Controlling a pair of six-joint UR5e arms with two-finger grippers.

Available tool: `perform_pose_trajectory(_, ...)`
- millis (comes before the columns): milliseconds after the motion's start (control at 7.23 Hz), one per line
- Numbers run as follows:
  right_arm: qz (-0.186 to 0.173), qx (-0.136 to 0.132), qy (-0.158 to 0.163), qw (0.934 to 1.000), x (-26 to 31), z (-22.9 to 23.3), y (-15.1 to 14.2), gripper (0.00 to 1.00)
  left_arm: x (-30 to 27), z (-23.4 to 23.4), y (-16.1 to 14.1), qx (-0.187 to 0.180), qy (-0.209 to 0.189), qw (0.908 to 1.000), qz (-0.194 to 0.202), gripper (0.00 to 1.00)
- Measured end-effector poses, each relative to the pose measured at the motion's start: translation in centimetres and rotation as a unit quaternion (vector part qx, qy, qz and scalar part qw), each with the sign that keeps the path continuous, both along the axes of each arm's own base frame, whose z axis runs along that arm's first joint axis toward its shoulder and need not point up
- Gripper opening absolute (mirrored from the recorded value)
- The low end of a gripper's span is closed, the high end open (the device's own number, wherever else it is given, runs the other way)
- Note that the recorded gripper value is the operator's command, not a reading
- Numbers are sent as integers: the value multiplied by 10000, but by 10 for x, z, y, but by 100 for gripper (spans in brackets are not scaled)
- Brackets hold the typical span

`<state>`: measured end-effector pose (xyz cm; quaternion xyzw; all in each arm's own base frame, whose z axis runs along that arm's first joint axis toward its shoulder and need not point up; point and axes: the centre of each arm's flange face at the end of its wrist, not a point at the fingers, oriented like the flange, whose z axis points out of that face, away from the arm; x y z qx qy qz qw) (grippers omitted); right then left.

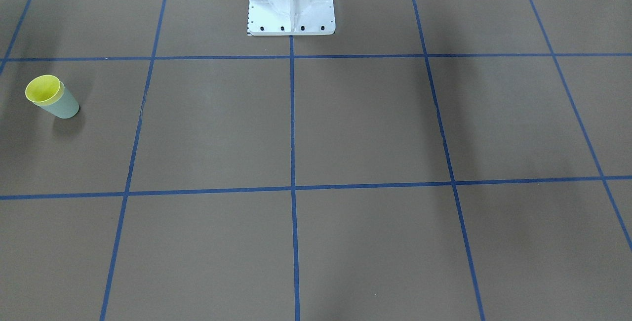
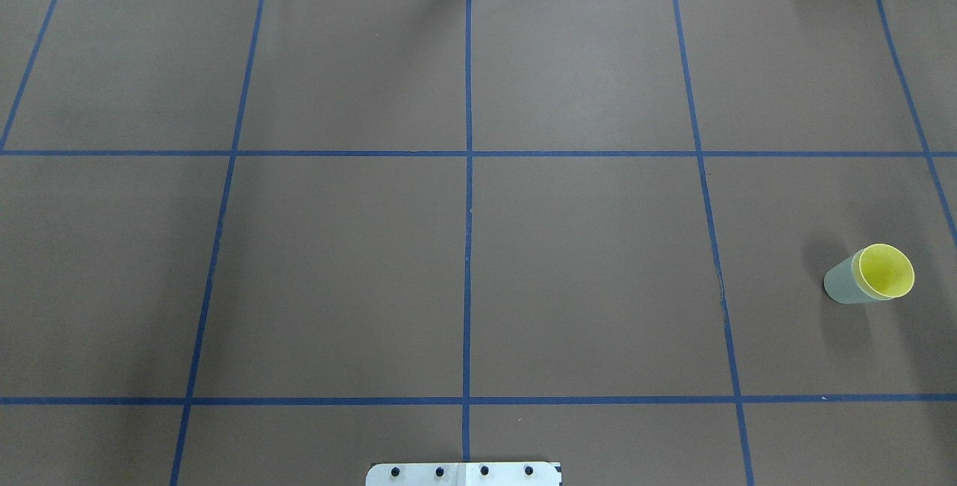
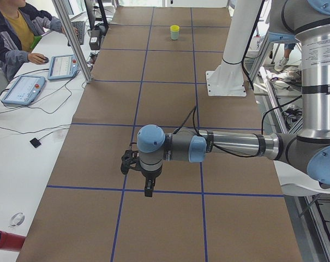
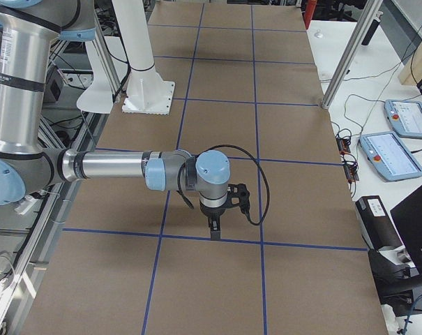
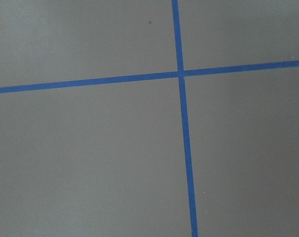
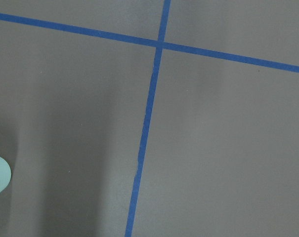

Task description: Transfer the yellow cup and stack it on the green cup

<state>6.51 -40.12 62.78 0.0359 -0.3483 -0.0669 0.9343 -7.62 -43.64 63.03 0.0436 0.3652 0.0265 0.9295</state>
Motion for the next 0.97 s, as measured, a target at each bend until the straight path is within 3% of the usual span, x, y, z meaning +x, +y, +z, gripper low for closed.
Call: perform_pose_trajectory(969,0,-43,-5,10000,-1,4,0,100,1,5,2,-51,6,10000,8,100)
